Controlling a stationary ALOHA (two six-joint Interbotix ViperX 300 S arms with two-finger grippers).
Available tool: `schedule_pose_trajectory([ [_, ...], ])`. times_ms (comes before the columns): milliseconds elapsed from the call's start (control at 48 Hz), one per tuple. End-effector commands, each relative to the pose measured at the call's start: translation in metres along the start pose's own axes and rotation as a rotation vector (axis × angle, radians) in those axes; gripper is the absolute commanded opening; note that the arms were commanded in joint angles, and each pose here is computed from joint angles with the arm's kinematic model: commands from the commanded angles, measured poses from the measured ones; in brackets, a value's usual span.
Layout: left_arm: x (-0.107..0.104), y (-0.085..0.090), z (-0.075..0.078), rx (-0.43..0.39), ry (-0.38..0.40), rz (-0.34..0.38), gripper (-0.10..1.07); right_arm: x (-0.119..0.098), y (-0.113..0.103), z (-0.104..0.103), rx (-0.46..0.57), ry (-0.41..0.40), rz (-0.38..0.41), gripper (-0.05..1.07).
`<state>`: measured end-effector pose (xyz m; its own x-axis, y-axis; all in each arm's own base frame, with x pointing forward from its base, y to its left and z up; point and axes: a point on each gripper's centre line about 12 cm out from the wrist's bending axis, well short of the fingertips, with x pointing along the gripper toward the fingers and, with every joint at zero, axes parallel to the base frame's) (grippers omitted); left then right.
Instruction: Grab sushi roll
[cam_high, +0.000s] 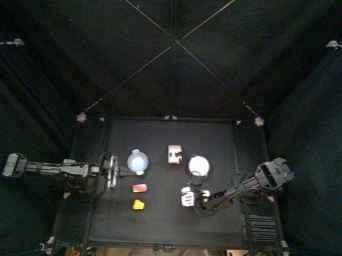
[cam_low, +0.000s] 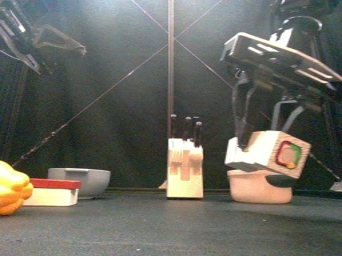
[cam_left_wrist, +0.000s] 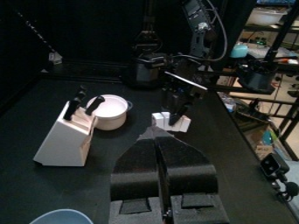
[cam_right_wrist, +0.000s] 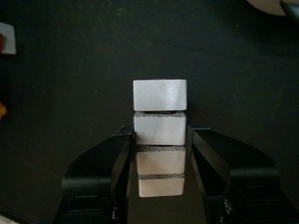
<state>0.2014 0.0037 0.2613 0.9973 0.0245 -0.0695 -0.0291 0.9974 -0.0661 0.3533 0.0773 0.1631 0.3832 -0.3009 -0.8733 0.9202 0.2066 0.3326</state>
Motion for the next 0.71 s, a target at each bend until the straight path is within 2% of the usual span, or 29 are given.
schedule_pose_trajectory([
  [0,0.002,0.0,0.005,0.003,-0.014,0.002,-0.02,-0.006,0.02,0.014,0.035,-0.015,0.045,0.58],
  [208,0.001,0.0,0.005,0.009,-0.013,0.003,-0.03,0.003,0.048,0.03,0.045,-0.079,0.093,0.58],
  [417,0.001,0.0,0.004,0.009,-0.009,0.003,-0.03,0.028,0.067,0.032,0.072,-0.082,0.045,0.58],
  [688,0.001,0.001,0.004,0.007,-0.011,0.003,-0.03,0.045,0.063,0.025,0.102,-0.074,-0.045,0.59],
])
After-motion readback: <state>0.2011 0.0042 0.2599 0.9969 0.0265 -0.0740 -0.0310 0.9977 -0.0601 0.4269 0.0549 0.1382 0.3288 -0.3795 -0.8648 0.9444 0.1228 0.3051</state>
